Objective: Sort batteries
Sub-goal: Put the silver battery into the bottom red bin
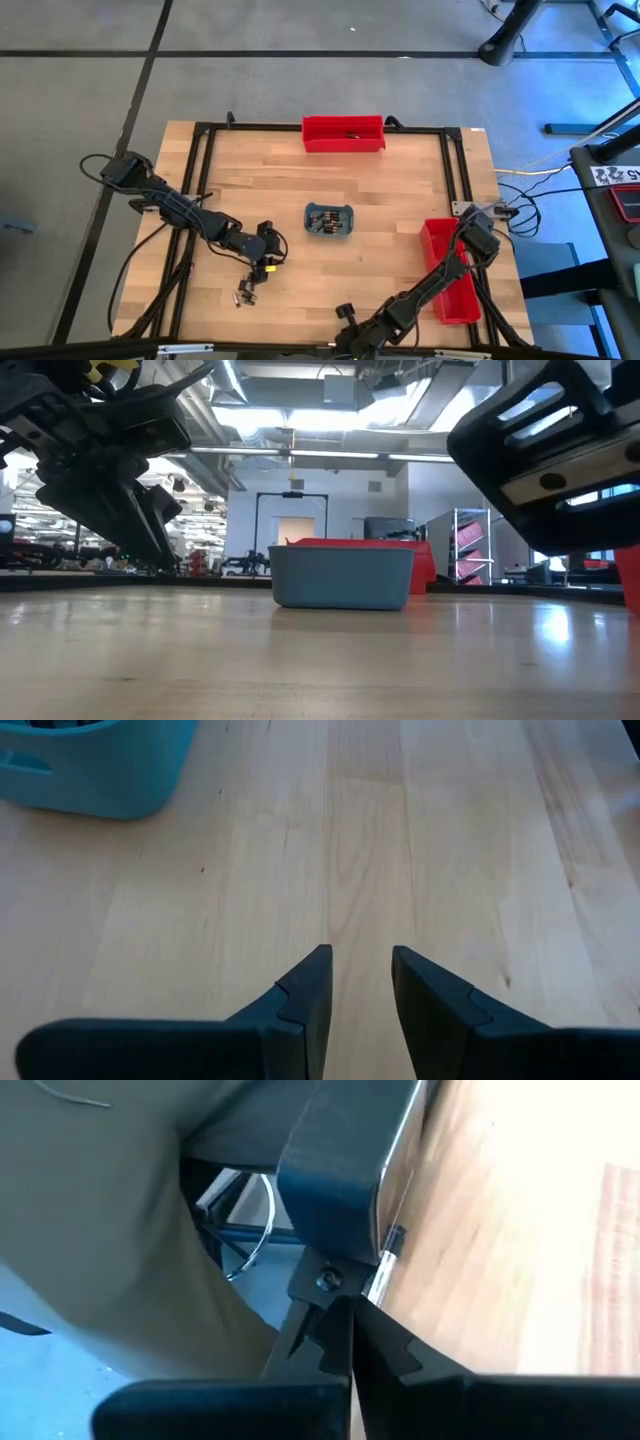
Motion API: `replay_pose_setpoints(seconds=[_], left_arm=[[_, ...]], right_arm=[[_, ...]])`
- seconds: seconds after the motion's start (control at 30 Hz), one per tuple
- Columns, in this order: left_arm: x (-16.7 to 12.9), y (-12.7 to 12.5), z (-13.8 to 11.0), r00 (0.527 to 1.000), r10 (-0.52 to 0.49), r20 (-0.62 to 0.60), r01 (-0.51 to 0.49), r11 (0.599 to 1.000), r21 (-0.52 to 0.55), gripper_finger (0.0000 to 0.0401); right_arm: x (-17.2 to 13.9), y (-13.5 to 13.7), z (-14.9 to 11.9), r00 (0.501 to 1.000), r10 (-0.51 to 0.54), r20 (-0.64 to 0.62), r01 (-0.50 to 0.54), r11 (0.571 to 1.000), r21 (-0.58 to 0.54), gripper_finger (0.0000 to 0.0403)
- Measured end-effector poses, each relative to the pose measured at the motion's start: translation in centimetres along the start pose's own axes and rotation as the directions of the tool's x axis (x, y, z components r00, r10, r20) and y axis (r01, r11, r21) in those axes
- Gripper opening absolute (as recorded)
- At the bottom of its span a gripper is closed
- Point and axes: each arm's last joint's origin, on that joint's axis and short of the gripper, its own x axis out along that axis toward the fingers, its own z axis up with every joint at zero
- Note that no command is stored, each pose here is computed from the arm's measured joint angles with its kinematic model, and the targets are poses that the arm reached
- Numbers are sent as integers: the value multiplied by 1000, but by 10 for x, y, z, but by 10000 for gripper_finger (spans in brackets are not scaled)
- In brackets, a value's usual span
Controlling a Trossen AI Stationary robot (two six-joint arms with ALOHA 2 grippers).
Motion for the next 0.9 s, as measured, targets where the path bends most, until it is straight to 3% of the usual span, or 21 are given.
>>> replay_pose_setpoints(seconds=[0.13, 0.33, 0.4, 0.47, 0.53, 0.63, 0.77, 0.9], left_arm=[[0, 0, 0, 1000, 2, 1, -2, 1000, 0, 98], [0, 0, 0, 1000, 3, 0, -3, 1000, -1, 98], [0, 0, 0, 1000, 3, 0, -3, 1000, -2, 98], [0, 0, 0, 1000, 3, 0, -3, 1000, -2, 98], [0, 0, 0, 1000, 3, 0, -3, 1000, -2, 98], [0, 0, 0, 1000, 4, 0, -4, 1000, -2, 98], [0, 0, 0, 1000, 7, 2, -7, 1000, -6, 98], [0, 0, 0, 1000, 7, 1, -7, 1000, -5, 98]], right_arm=[[-1, -4, 0, 999, -48, -10, 48, 999, 1, 1], [-13, -10, 3, 959, -282, 26, 282, 959, 10, 1], [-24, -8, 7, 947, -320, 35, 318, 947, 32, 1], [-28, -4, 12, 972, -233, 39, 232, 972, 38, 1], [-26, 2, 13, 997, -78, 22, 78, 996, 33, 1], [-16, 6, 9, 998, 61, 2, -61, 996, 60, 1], [1, 2, -1, 996, 80, -25, -78, 994, 79, 1], [5, -1, -2, 1000, 24, -13, -23, 996, 81, 1]])
